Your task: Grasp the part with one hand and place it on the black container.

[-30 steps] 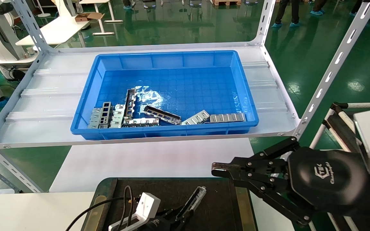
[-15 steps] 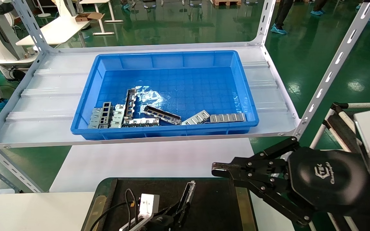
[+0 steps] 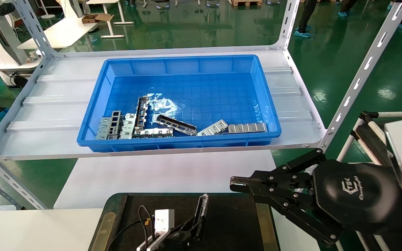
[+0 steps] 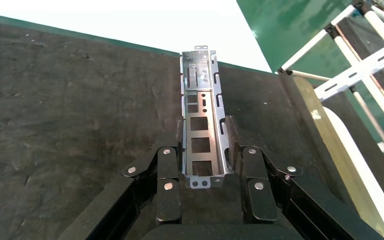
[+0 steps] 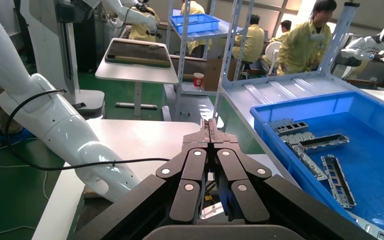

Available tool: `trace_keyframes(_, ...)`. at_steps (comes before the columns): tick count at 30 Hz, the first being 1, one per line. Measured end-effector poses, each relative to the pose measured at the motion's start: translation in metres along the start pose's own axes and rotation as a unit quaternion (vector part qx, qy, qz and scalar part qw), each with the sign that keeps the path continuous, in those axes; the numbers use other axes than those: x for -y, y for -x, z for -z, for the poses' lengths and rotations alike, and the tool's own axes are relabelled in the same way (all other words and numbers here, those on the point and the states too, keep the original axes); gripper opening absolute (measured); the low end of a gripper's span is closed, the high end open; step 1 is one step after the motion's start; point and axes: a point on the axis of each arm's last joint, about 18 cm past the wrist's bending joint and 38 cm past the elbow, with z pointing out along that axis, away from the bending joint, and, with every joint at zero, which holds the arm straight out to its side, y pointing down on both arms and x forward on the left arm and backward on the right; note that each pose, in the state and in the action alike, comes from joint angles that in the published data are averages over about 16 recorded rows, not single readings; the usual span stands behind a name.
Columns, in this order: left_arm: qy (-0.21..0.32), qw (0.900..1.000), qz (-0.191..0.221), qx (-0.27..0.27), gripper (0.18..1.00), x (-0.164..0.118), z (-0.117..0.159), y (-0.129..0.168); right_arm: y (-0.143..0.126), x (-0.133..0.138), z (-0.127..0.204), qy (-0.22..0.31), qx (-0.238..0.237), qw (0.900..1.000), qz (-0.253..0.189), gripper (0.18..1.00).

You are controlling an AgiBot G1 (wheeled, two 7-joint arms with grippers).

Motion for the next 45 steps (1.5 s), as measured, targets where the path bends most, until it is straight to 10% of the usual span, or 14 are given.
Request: trace_keyframes(45, 0.000, 0.9992, 0.024, 0.031, 0.481, -0.009, -0.009, -0.015, 0.000, 0.000, 0.000, 0.000, 0.000, 1.000, 0.000, 0.312)
